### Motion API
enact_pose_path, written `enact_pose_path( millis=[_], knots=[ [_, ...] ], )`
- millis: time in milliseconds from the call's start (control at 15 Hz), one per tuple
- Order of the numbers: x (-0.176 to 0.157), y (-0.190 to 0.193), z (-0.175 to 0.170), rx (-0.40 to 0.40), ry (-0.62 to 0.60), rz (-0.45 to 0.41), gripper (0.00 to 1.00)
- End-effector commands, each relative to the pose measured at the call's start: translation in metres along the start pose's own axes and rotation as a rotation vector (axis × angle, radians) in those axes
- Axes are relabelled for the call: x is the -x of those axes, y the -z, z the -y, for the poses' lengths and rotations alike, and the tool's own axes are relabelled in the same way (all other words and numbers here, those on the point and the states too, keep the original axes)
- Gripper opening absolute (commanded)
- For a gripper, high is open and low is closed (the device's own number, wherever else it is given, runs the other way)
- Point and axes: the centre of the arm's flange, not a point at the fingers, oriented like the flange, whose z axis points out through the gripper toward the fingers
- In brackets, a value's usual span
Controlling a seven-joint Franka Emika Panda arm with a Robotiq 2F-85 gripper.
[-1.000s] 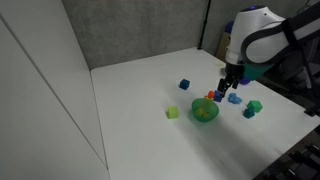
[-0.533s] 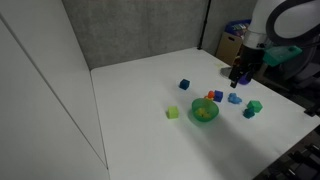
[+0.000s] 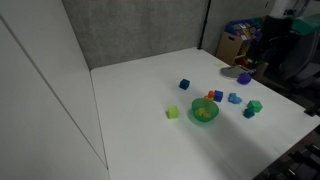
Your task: Pick up the blue toy from the green bowl and put it on the table, slide the green bowl a little backward on the table
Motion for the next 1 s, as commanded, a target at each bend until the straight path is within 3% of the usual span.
enact_pose_path(
  millis=[0, 933],
  knots=[
    [0.004, 0.045, -0.006, -0.007, 0.001, -0.021, 1.00],
    [0.008, 0.045, -0.004, -0.015, 0.024, -0.026, 1.00]
  ],
)
